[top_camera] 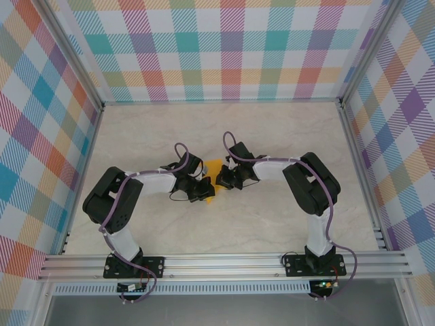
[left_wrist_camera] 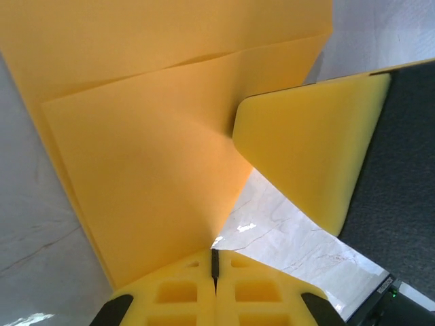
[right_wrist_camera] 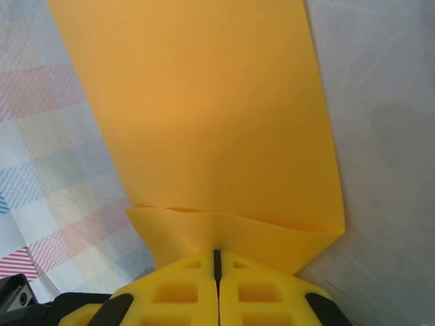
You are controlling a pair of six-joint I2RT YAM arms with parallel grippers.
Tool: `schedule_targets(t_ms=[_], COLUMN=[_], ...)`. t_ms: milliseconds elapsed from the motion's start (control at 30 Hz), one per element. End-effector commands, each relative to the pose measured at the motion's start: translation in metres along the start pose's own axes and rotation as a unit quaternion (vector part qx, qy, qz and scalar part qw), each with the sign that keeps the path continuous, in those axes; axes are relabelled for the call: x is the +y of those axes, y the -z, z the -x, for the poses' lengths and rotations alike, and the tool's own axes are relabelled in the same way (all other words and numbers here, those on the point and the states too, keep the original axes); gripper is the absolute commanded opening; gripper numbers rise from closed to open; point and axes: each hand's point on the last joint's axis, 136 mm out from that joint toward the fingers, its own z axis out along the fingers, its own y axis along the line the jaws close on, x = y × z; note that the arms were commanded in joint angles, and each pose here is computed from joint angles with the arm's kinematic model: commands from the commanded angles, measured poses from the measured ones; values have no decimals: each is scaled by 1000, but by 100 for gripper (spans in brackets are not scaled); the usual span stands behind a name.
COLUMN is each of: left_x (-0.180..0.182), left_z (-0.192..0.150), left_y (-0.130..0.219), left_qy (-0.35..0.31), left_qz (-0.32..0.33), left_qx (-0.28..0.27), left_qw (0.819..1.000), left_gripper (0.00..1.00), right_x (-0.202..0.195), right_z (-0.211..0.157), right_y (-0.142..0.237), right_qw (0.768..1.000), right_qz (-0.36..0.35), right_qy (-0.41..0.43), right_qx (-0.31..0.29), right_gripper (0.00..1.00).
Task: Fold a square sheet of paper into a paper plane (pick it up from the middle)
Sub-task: Third fold the triangle at the center of the table.
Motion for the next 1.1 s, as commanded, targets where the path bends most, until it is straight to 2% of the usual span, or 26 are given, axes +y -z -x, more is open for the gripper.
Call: schedule_targets(t_ms=[0,200,500,767,1067], left_x=[20,27,23,-3,20], left_z=[-12,-17,-27,-14,-26], left_y=[-2,-1,1,18,6], left_qy=[1,1,12,-6,8], left_qz=[42,54,29,0,28], left_qx=[14,18,27,-1,18], left_qw=[999,998,999,1000,999], left_gripper=[1,1,1,1,1], right_x=[-35,-36,-37,-38,-38], right_z=[-9,-9,-8,-8,-9], right_y=[-13,-13,-13,-13,-13], right_qw=[998,998,997,997,997], right_qz=[-58,-60,-62,-64,-65], right_qy=[-32,-32,-32,-32,-31], right_qx=[15,15,16,16,17], right_gripper=[4,4,4,4,4])
